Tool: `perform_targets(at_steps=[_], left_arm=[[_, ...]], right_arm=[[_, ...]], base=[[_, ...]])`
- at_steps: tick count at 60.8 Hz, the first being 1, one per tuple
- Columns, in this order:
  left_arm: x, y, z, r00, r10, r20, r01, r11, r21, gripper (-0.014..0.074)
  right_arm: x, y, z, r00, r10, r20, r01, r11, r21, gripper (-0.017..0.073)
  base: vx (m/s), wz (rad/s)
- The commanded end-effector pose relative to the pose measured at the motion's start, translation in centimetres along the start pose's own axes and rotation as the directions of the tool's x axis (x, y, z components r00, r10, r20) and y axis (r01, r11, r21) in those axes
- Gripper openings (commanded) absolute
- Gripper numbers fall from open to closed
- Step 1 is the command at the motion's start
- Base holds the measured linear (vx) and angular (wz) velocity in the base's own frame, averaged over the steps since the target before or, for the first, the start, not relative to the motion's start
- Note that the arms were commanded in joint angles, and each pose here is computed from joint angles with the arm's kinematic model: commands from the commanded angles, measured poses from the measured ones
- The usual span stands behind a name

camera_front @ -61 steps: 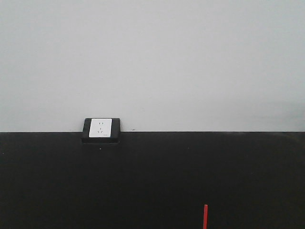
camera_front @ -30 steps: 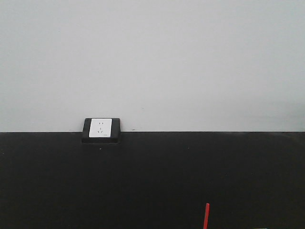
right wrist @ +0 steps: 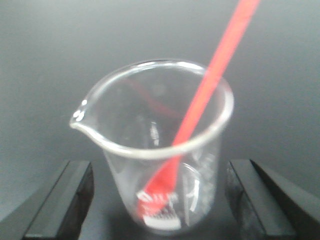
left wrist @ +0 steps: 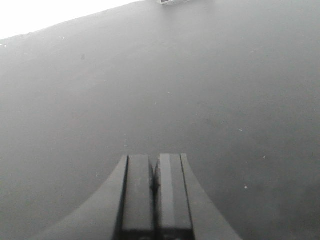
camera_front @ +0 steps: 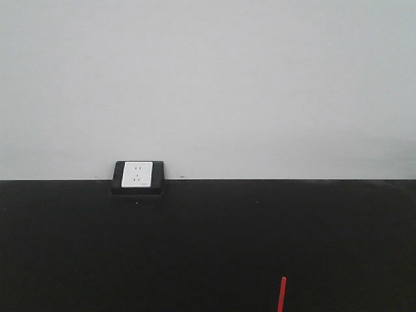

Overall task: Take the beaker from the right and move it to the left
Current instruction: 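Lift the beaker off the bench with the right gripper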

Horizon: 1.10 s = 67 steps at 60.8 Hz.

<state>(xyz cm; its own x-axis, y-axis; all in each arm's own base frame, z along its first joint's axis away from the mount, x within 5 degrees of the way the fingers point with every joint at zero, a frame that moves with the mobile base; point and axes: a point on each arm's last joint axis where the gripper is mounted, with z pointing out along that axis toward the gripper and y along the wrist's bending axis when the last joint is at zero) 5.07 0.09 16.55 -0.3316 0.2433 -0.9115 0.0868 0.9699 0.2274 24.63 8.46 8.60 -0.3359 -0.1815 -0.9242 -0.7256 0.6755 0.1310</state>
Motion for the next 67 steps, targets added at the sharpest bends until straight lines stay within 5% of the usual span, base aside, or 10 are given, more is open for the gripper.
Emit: perform_targets(at_steps=[1, 26, 46, 58, 65, 67], left_arm=[[-0.2, 0.0, 0.2, 0.998, 0.002, 0.065, -0.001, 1.0, -0.004, -0.0006], [-0.2, 0.0, 0.2, 0.998, 0.002, 0.065, -0.001, 1.0, -0.004, -0.0006], [-0.2, 0.0, 0.2, 0.998, 0.002, 0.065, -0.001, 1.0, -0.004, -0.0006], [-0.2, 0.0, 0.2, 0.998, 0.002, 0.065, -0.001, 1.0, -0.004, -0.0006], [-0.2, 0.0, 0.2, 0.998, 0.002, 0.065, -0.001, 1.0, -0.004, -0.0006], [-0.2, 0.0, 0.2, 0.998, 0.002, 0.065, -0.001, 1.0, -0.004, -0.0006]], right_arm=[[-2.9, 0.0, 0.0, 0.972, -0.023, 0.233, 0.035, 0.998, -0.05, 0.0593], [-4.0, -0.9, 0.9, 0.961, -0.056, 0.27, 0.073, 0.996, -0.052, 0.0587], [-3.8, -1.5, 1.7, 0.962, -0.048, 0.268, 0.066, 0.996, -0.058, 0.0501], [-3.8, -1.6, 1.7, 0.962, -0.042, 0.269, 0.058, 0.997, -0.053, 0.0212], [-3.9, -1.5, 1.6, 0.965, 0.012, 0.262, 0.008, 0.997, -0.073, -0.001], [-3.9, -1.5, 1.6, 0.967, 0.04, 0.251, -0.021, 0.997, -0.079, -0.0015]], base=[[0.0, 0.0], [0.0, 0.0], [0.0, 0.0], [0.0, 0.0], [0.0, 0.0], [0.0, 0.0]])
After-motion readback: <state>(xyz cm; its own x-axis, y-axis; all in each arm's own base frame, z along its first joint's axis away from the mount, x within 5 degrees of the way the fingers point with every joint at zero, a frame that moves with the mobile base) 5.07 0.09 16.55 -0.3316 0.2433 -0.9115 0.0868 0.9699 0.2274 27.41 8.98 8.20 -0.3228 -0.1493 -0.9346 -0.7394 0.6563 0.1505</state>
